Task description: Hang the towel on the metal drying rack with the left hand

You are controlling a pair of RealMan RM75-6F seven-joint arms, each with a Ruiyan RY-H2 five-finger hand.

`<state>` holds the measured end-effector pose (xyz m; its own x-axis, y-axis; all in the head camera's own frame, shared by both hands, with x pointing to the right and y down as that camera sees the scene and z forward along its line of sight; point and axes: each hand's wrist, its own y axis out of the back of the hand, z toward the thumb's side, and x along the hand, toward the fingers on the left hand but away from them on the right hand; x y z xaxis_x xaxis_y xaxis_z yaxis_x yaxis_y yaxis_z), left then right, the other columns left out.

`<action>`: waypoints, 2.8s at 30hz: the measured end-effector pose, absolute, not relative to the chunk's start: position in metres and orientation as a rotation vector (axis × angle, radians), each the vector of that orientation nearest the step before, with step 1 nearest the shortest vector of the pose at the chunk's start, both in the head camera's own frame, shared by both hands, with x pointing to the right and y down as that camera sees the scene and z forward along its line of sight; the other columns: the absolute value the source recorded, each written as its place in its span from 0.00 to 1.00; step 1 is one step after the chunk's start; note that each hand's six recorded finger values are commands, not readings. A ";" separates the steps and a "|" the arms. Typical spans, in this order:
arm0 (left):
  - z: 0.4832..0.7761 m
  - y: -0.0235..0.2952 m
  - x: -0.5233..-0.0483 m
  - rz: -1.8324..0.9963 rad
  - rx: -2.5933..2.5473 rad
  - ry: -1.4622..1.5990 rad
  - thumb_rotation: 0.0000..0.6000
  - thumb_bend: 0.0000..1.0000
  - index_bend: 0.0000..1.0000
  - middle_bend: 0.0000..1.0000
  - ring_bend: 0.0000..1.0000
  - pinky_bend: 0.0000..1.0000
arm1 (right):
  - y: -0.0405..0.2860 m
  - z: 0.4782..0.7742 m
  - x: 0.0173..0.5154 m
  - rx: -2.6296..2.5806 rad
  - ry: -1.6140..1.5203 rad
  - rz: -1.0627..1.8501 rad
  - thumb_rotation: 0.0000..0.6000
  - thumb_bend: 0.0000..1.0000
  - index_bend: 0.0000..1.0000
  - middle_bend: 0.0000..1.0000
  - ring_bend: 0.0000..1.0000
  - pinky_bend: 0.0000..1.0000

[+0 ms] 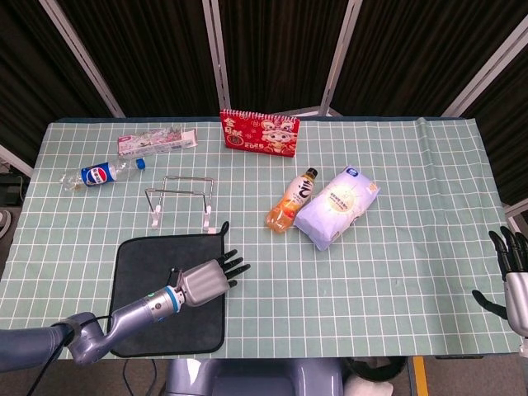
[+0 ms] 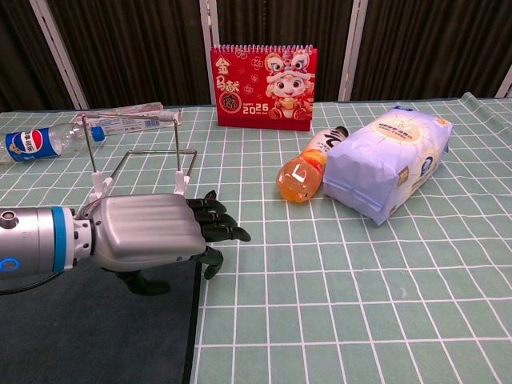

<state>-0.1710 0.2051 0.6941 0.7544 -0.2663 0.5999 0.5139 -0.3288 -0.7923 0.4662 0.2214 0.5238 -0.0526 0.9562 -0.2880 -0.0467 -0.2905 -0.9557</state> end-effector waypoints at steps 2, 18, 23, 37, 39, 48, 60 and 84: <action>0.696 0.205 -0.170 -0.800 -1.737 -0.195 1.00 0.38 0.37 0.00 0.00 0.00 | 0.221 0.524 0.466 -1.359 -1.048 1.482 1.00 0.00 0.02 0.00 0.00 0.00; 0.701 0.208 -0.169 -0.812 -1.729 -0.206 1.00 0.38 0.40 0.00 0.00 0.00 | 0.222 0.522 0.465 -1.367 -1.051 1.473 1.00 0.00 0.02 0.00 0.00 0.00; 0.699 0.207 -0.171 -0.818 -1.731 -0.195 1.00 0.38 0.47 0.00 0.00 0.00 | 0.223 0.522 0.465 -1.368 -1.053 1.470 1.00 0.00 0.02 0.00 0.00 0.00; 0.703 0.206 -0.168 -0.816 -1.742 -0.171 1.00 0.38 0.39 0.00 0.00 0.00 | 0.223 0.523 0.465 -1.369 -1.048 1.475 1.00 0.00 0.02 0.00 0.00 0.00; 0.704 0.207 -0.167 -0.815 -1.743 -0.173 1.00 0.38 0.39 0.00 0.00 0.00 | 0.223 0.523 0.465 -1.369 -1.048 1.475 1.00 0.00 0.02 0.00 0.00 0.00; 0.710 0.209 -0.169 -0.828 -1.747 -0.187 1.00 0.38 0.46 0.00 0.00 0.00 | 0.223 0.524 0.466 -1.371 -1.048 1.481 1.00 0.00 0.02 0.00 0.00 0.00; 0.708 0.207 -0.173 -0.832 -1.756 -0.172 1.00 0.41 0.59 0.00 0.00 0.00 | 0.223 0.525 0.465 -1.375 -1.044 1.483 1.00 0.00 0.02 0.00 0.00 0.00; 0.682 0.217 -0.237 -0.891 -1.736 -0.115 1.00 0.57 0.65 0.00 0.00 0.00 | 0.228 0.521 0.457 -1.411 -1.033 1.446 1.00 0.00 0.02 0.00 0.00 0.00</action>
<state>-0.2371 0.2169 0.6823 0.7094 -0.3507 0.6114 0.4949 -0.3697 -0.7864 0.4573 0.2277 0.5206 -0.0073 0.9533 -0.3021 -0.0233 -0.3022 -0.9530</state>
